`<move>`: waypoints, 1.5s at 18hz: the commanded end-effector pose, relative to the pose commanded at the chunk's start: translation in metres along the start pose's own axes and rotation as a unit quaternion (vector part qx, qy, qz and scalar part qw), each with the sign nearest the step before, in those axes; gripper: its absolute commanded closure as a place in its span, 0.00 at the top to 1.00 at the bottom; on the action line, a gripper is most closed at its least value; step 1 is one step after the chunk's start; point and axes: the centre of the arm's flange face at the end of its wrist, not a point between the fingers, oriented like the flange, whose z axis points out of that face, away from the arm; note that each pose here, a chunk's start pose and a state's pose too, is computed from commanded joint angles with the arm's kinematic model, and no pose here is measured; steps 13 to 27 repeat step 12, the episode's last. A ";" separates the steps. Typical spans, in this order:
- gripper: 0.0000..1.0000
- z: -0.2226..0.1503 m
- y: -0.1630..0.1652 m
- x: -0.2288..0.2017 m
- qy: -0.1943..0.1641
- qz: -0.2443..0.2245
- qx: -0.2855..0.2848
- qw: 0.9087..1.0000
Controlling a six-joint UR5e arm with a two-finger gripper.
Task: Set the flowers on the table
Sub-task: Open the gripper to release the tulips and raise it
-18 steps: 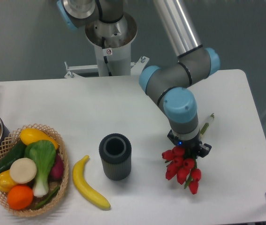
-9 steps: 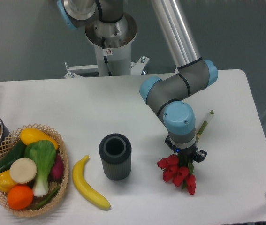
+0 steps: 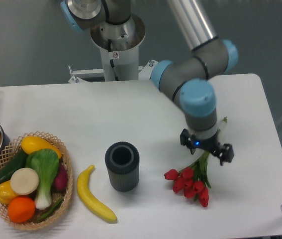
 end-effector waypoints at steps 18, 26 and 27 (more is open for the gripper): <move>1.00 -0.048 0.083 -0.047 0.027 0.104 0.075 0.991; 1.00 -0.048 0.083 -0.047 0.027 0.104 0.075 0.991; 1.00 -0.048 0.083 -0.047 0.027 0.104 0.075 0.991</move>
